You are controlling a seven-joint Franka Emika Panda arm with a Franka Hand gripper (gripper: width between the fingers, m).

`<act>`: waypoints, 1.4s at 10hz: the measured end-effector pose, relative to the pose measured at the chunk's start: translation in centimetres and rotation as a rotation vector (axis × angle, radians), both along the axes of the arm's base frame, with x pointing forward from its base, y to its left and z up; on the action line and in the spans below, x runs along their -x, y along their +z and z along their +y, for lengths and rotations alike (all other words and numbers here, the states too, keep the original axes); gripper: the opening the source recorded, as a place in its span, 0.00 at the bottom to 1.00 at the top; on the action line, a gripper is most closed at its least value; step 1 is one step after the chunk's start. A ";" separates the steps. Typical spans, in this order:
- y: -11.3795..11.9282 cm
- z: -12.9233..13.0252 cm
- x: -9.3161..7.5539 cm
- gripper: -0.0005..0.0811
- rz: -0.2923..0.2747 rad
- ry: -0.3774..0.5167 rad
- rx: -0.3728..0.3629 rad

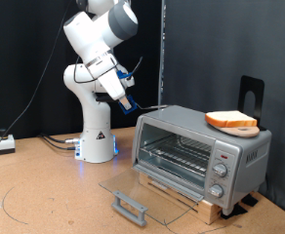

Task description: Make a piece of toast with the oven

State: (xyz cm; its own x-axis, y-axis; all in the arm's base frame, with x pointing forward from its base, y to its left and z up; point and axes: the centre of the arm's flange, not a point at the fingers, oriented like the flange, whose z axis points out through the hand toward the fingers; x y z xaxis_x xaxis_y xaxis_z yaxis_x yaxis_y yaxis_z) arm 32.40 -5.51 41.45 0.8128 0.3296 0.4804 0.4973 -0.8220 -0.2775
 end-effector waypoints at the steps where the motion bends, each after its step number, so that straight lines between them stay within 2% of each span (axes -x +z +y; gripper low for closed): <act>1: 0.0 0.4 -0.2 0.49 -0.008 0.004 0.022; 2: 0.1 1.2 -0.6 0.49 -0.008 0.021 0.074; 3: 0.2 2.5 -1.1 0.49 0.020 0.033 0.134; 5: 0.8 5.9 -2.0 0.49 0.148 0.060 0.245; 6: 1.2 7.4 -2.6 0.49 0.213 0.058 0.267; 7: 1.0 7.6 -3.5 0.49 0.274 0.043 0.271; 9: 0.6 7.3 -3.3 0.49 0.246 0.067 0.258; 12: -0.9 6.5 -2.4 0.49 0.260 0.128 0.250; 14: -1.4 6.7 -2.5 0.49 0.266 0.133 0.233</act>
State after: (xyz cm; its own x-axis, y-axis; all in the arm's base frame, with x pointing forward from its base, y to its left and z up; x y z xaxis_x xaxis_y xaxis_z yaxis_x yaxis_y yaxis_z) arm 34.86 1.22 40.05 0.8420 0.5159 0.1577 0.5394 -0.8116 -0.2246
